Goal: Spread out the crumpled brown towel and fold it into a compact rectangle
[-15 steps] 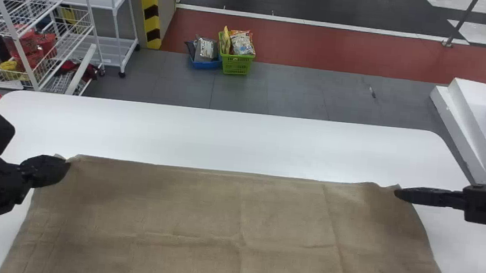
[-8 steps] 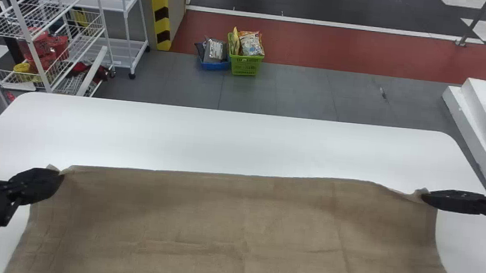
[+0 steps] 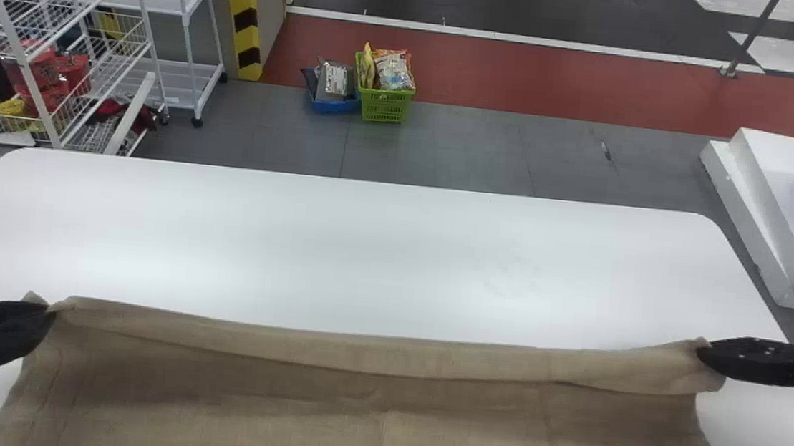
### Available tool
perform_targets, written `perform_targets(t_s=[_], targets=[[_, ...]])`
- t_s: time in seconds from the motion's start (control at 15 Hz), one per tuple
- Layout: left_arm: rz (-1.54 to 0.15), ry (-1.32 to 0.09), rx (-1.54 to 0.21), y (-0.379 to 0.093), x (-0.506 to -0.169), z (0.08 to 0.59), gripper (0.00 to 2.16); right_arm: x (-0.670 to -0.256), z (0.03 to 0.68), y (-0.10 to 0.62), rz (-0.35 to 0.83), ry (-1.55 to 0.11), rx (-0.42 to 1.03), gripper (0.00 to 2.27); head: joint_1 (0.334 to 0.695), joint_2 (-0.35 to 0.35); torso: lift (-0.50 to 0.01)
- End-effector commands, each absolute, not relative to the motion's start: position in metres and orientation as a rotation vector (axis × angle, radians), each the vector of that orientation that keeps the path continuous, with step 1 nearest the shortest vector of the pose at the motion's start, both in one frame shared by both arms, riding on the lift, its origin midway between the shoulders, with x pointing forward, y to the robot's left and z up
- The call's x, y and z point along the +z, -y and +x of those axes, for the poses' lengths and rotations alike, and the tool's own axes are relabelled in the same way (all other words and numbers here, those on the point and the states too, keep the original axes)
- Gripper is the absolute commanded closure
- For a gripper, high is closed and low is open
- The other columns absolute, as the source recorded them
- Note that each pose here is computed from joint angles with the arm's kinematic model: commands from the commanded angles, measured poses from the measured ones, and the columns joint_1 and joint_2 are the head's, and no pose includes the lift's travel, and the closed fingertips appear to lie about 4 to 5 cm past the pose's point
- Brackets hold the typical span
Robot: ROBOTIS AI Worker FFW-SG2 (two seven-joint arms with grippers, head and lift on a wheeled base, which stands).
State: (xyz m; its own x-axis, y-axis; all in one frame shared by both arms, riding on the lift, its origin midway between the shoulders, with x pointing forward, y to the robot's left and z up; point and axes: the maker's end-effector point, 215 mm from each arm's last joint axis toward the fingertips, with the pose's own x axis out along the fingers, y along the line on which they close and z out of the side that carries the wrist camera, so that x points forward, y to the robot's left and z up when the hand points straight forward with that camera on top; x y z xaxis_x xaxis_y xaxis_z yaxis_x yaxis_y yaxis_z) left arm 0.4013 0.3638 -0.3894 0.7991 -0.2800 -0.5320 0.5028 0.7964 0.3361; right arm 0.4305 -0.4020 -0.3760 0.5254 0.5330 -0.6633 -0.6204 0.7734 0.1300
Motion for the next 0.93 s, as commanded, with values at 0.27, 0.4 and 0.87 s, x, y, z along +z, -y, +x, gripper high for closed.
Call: perform_targets(t_s=[0.27,0.4,0.87], targets=[[0.526,-0.453,-0.523,-0.348,-0.387,0.377,1.30,-0.389,0.390,0.370,-0.229,-0.777,0.775,1.24,0.695,-0.032,-0.127],[0.551,-0.438,-0.582,-0.341,-0.379,0.371,1.30,-0.390,0.381,0.367,-0.248,-0.783,0.786,1.24,0.695,-0.033,-0.127],[0.620,-0.445,-0.694,-0.345,-0.372,0.348,1.30,-0.374,0.378,0.369,-0.281,-0.753,0.778,1.24,0.695,-0.039,-0.127]])
